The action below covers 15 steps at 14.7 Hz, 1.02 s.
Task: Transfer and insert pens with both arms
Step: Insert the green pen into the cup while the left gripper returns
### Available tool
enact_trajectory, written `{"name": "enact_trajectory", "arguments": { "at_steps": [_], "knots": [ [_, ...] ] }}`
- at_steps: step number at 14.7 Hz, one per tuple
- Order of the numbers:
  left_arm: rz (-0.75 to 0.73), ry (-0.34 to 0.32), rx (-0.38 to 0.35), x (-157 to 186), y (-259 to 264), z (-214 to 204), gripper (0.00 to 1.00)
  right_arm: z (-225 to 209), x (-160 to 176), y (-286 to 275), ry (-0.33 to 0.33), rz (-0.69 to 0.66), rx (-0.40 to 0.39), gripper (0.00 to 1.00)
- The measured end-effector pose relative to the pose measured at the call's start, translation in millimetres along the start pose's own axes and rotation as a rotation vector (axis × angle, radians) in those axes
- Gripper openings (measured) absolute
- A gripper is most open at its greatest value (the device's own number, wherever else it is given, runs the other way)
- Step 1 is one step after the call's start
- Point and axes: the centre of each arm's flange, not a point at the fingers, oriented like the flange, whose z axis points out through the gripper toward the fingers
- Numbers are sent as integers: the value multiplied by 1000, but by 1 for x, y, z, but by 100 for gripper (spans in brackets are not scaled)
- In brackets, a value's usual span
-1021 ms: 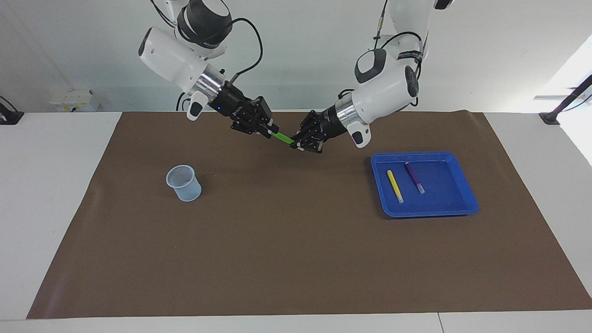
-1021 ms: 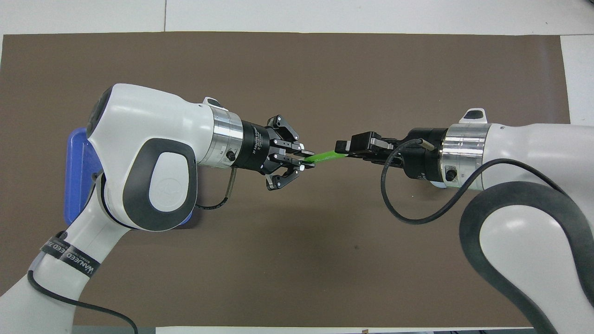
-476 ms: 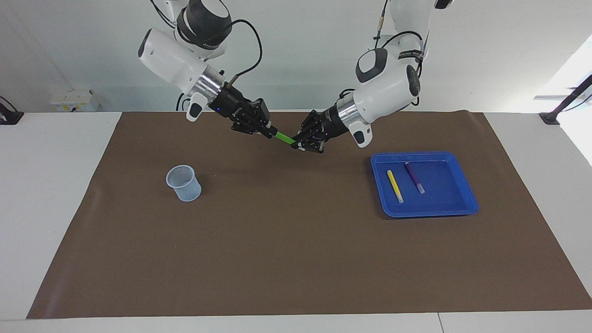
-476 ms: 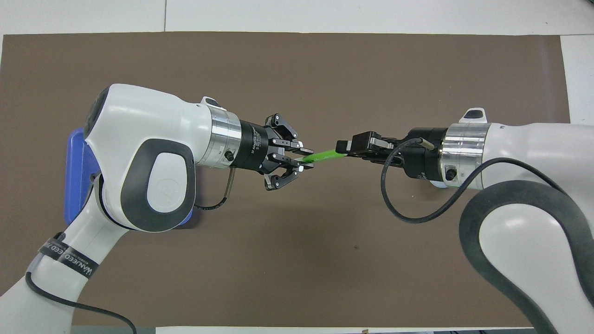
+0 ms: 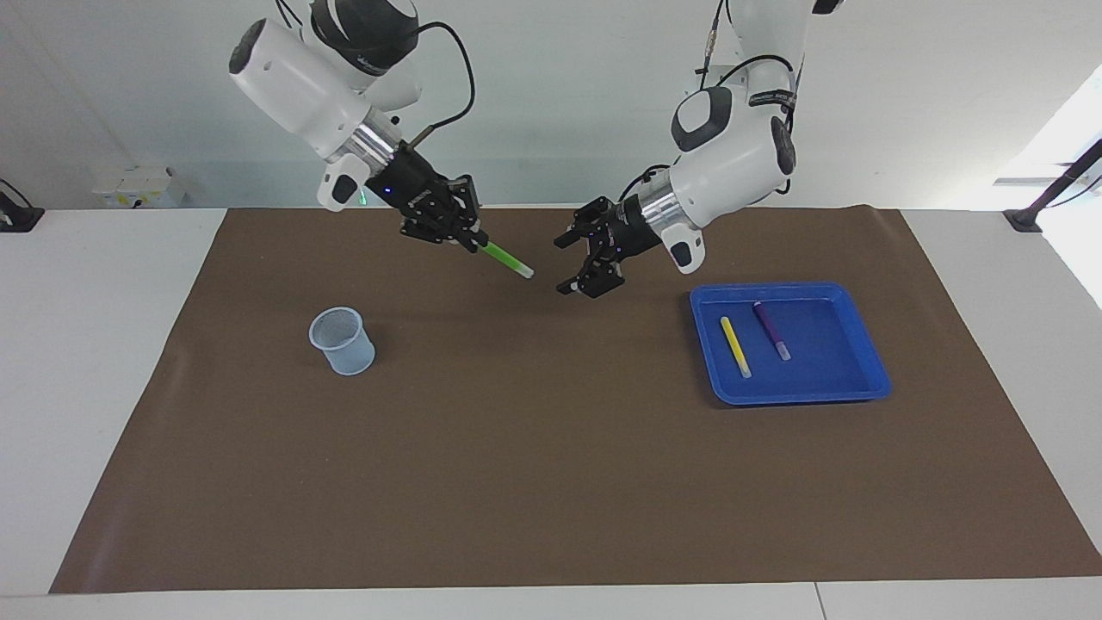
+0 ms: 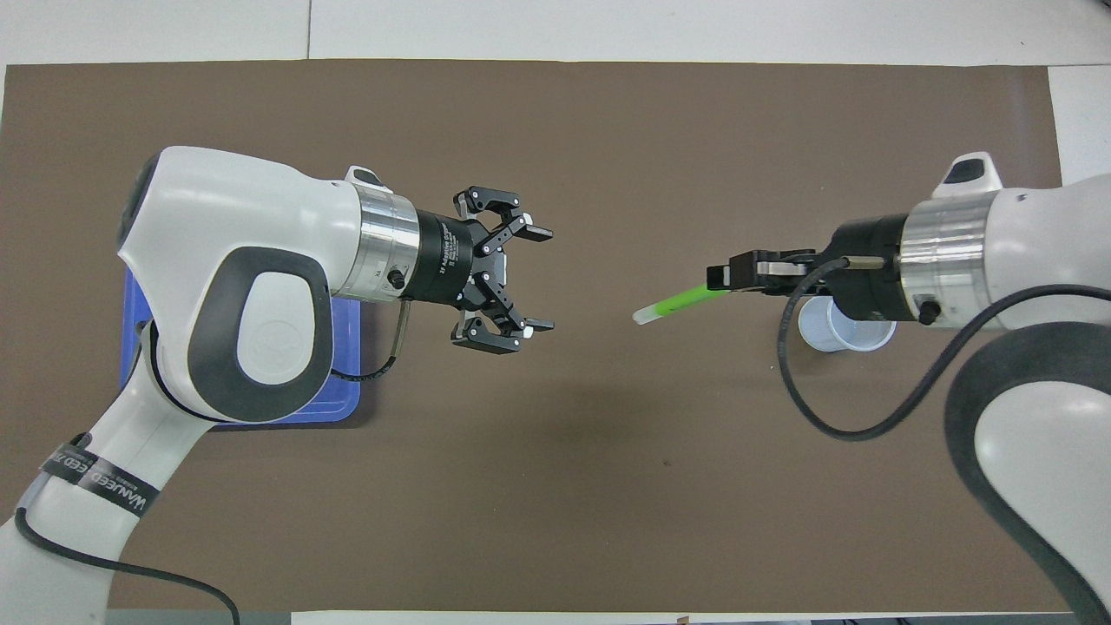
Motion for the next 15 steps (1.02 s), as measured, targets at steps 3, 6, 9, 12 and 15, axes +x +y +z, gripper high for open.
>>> {"name": "enact_trajectory", "arguments": {
  "at_steps": [3, 6, 9, 12, 15],
  "knots": [
    [123, 50, 63, 34, 8, -25, 100, -36, 11, 42, -22, -190, -201, 17],
    [293, 191, 121, 57, 11, -44, 100, -37, 17, 72, -76, -332, -373, 17],
    [417, 286, 152, 78, 15, -60, 100, -30, 24, 100, -113, -378, -441, 17],
    [563, 329, 222, 123, 21, -98, 100, -7, 26, 141, -136, -372, -446, 17],
    [747, 403, 306, 170, 24, -134, 100, 25, 17, 162, -157, -359, -444, 17]
  ]
}}
